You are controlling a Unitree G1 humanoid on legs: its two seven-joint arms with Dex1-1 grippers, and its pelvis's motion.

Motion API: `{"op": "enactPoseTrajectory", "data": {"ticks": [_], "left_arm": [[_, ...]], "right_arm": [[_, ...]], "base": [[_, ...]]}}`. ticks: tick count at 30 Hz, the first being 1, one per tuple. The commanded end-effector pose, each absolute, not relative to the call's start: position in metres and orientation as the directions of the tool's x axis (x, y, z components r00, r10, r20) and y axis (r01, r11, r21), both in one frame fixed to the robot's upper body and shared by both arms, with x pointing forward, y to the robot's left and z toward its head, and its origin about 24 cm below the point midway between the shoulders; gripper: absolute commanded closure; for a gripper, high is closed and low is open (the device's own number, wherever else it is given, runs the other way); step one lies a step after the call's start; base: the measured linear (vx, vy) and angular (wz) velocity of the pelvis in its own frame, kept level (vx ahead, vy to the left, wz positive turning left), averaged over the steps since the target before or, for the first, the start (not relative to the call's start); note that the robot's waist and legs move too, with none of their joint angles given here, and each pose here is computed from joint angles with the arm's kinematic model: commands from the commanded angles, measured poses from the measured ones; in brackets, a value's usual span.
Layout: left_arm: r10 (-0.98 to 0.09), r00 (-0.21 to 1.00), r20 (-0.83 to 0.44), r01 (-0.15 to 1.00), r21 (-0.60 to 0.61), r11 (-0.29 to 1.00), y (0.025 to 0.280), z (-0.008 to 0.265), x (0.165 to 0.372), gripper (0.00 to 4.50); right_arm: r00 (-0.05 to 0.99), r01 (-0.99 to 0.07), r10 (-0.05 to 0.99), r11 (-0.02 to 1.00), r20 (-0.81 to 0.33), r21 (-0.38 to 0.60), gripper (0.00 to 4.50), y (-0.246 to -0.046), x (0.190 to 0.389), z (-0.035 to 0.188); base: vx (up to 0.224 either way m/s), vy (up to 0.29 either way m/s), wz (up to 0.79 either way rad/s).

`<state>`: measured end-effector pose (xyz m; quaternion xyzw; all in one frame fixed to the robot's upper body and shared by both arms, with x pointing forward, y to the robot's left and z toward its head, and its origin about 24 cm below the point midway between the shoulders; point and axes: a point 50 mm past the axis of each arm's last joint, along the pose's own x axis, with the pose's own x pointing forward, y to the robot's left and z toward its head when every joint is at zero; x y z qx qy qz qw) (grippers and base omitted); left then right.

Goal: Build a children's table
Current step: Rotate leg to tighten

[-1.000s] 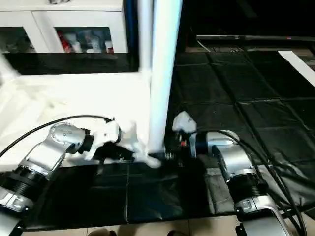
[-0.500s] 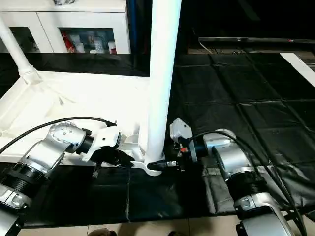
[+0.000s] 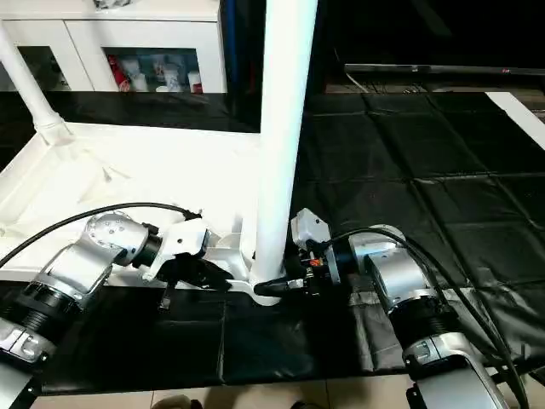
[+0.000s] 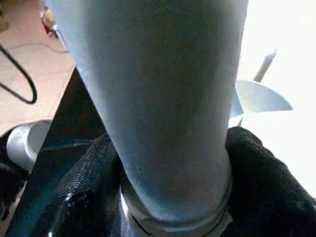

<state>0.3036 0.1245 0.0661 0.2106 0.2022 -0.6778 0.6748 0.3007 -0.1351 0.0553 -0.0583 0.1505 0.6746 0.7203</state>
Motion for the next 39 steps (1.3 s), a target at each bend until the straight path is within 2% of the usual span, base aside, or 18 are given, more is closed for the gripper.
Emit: {"op": "enactPoseTrajectory", "data": {"ticks": [1, 3, 4, 5, 7, 9, 10, 12, 16, 21, 22, 24, 27, 28, 32, 36, 38, 39], "left_arm": [[-0.837, 0.112, -0.536, 0.991, 0.001, 0.132, 0.111, 0.061, 0.307, 4.5], [-0.836, 0.168, -0.523, 0.981, 0.003, 0.195, 0.108, 0.062, 0.309, 4.5], [-0.828, 0.241, -0.506, 0.96, -0.002, 0.281, 0.102, 0.064, 0.312, 4.5], [-0.828, 0.241, -0.506, 0.96, -0.002, 0.281, 0.102, 0.064, 0.312, 4.5], [-0.817, 0.304, -0.489, 0.934, -0.014, 0.356, 0.096, 0.065, 0.314, 4.5], [-0.803, 0.371, -0.466, 0.904, -0.019, 0.428, 0.087, 0.067, 0.317, 4.5], [-0.78, 0.448, -0.437, 0.858, -0.035, 0.512, 0.077, 0.071, 0.32, 4.5], [-0.769, 0.478, -0.425, 0.839, -0.039, 0.543, 0.073, 0.073, 0.321, 4.5], [-0.686, 0.63, -0.364, 0.723, -0.046, 0.689, 0.055, 0.083, 0.33, 4.5], [-0.671, 0.651, -0.354, 0.704, -0.049, 0.709, 0.051, 0.085, 0.33, 4.5], [-0.666, 0.654, -0.357, 0.699, -0.05, 0.713, 0.051, 0.085, 0.33, 4.5], [-0.663, 0.656, -0.36, 0.696, -0.051, 0.716, 0.052, 0.085, 0.33, 4.5], [-0.673, 0.633, -0.382, 0.719, -0.033, 0.694, 0.061, 0.081, 0.329, 4.5], [-0.686, 0.603, -0.407, 0.743, -0.029, 0.669, 0.069, 0.077, 0.327, 4.5], [-0.697, 0.582, -0.418, 0.762, -0.02, 0.648, 0.073, 0.076, 0.326, 4.5], [-0.743, 0.501, -0.445, 0.832, 0.009, 0.555, 0.085, 0.071, 0.321, 4.5], [-0.767, 0.424, -0.481, 0.885, 0.039, 0.465, 0.095, 0.069, 0.319, 4.5], [-0.767, 0.424, -0.481, 0.885, 0.039, 0.465, 0.095, 0.069, 0.319, 4.5]], "right_arm": [[0.175, -0.968, 0.937, 0.22, -0.303, 0.118, 1.82, -0.121, 0.303, 0.047], [0.24, -0.95, 0.92, 0.289, -0.311, 0.122, 1.82, -0.117, 0.304, 0.042], [0.318, -0.918, 0.903, 0.37, -0.289, 0.144, 1.83, -0.108, 0.305, 0.039], [0.318, -0.918, 0.903, 0.37, -0.289, 0.144, 1.83, -0.108, 0.305, 0.039], [0.406, -0.874, 0.869, 0.459, -0.282, 0.156, 1.83, -0.098, 0.308, 0.034], [0.497, -0.819, 0.818, 0.553, -0.291, 0.156, 1.83, -0.087, 0.311, 0.029], [0.595, -0.737, 0.745, 0.656, -0.303, 0.165, 1.83, -0.074, 0.315, 0.025], [0.626, -0.706, 0.717, 0.688, -0.305, 0.168, 1.83, -0.07, 0.317, 0.025], [0.722, -0.601, 0.63, 0.776, -0.285, 0.192, 1.83, -0.048, 0.324, 0.029], [0.742, -0.59, 0.619, 0.786, -0.259, 0.185, 1.83, -0.045, 0.326, 0.033], [0.75, -0.585, 0.617, 0.787, -0.239, 0.195, 1.27, -0.044, 0.326, 0.035], [0.752, -0.584, 0.618, 0.786, -0.231, 0.201, 1.13, -0.044, 0.326, 0.035], [0.748, -0.596, 0.632, 0.774, -0.202, 0.215, 0.78, -0.052, 0.326, 0.037], [0.745, -0.603, 0.643, 0.763, -0.177, 0.231, 0.78, -0.061, 0.327, 0.04], [0.746, -0.606, 0.645, 0.76, -0.166, 0.232, 0.37, -0.067, 0.328, 0.042], [0.696, -0.679, 0.707, 0.704, -0.121, 0.21, 0.05, -0.085, 0.325, 0.049], [0.637, -0.743, 0.764, 0.644, -0.104, 0.184, 0.05, -0.103, 0.322, 0.053], [0.637, -0.743, 0.764, 0.644, -0.104, 0.184, 0.05, -0.103, 0.322, 0.053]], "base": [[0.0, 0.0, 0.0], [0.0, 0.0, 0.0], [0.0, 0.0, 0.0], [0.0, 0.0, 0.0], [0.0, 0.0, 0.0], [0.0, 0.0, 0.0], [0.0, 0.0, 0.0], [0.0, 0.0, 0.0], [0.0, 0.0, 0.0], [0.0, 0.0, 0.0], [0.0, 0.0, 0.0], [0.0, 0.0, 0.0], [0.0, 0.0, 0.0], [0.0, 0.0, 0.0], [0.0, 0.0, 0.0], [0.0, 0.0, 0.0], [0.0, 0.0, 0.0], [0.0, 0.0, 0.0]]}}
